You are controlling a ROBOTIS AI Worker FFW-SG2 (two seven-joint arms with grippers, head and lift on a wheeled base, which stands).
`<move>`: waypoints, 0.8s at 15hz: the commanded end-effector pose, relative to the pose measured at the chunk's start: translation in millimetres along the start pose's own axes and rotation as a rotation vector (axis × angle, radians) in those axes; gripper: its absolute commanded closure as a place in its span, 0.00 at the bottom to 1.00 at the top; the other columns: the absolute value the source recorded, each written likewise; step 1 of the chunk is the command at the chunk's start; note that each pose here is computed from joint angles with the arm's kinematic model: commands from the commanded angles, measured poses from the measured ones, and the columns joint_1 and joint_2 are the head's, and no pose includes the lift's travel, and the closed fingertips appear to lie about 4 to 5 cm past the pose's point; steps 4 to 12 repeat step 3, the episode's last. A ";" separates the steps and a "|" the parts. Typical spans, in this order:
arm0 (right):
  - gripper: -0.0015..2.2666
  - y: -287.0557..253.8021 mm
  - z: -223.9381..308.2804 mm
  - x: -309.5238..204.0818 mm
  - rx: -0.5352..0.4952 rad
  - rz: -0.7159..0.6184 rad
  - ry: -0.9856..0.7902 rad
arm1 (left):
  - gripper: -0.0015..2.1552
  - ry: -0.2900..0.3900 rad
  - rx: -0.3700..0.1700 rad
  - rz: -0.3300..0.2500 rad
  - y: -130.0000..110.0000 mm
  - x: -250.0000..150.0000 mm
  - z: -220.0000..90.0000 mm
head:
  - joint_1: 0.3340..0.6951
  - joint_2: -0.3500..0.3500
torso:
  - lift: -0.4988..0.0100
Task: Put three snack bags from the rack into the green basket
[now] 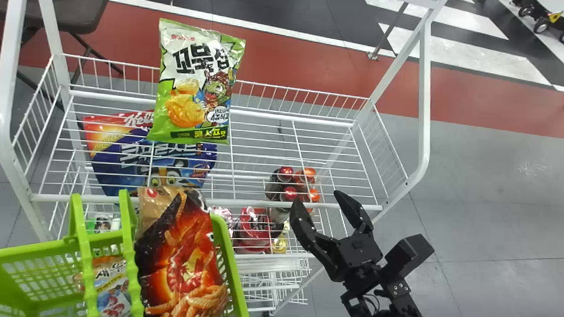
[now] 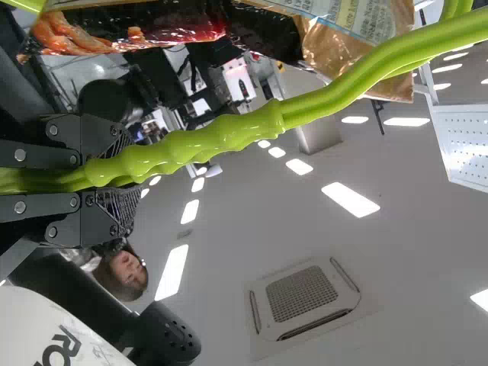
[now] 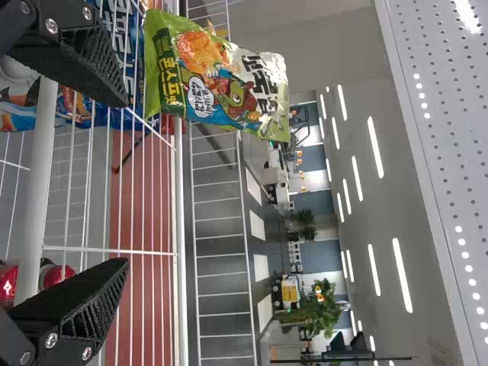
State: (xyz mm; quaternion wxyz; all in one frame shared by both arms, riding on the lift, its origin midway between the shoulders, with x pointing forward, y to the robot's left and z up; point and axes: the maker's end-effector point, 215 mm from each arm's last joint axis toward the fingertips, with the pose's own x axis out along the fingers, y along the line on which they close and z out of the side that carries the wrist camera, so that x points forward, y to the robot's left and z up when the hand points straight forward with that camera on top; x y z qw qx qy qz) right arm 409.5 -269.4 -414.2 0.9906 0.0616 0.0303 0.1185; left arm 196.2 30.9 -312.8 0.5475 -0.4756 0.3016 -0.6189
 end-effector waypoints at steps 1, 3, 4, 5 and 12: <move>0.04 -0.2 1.0 -0.6 0.000 -0.001 -0.001 | 1.00 -0.005 0.009 -0.018 -3.6 0.6 1.6 | 1.00 0.00 | 0.98; 0.04 0.1 0.2 -0.9 0.001 0.000 0.002 | 1.00 -0.006 0.007 -0.018 -3.5 0.5 1.0 | 1.00 0.00 | 0.98; 0.04 0.1 0.2 -0.9 0.001 0.000 0.002 | 1.00 -0.006 0.007 -0.018 -3.5 0.5 1.0 | 1.00 0.00 | 0.98; 0.04 0.1 0.2 -0.9 0.001 0.000 0.002 | 1.00 -0.006 0.007 -0.018 -3.5 0.5 1.0 | 1.00 0.00 | 0.98; 0.04 0.1 0.2 -0.9 0.001 0.000 0.002 | 1.00 -0.006 0.007 -0.018 -3.5 0.5 1.0 | 1.00 0.00 | 0.98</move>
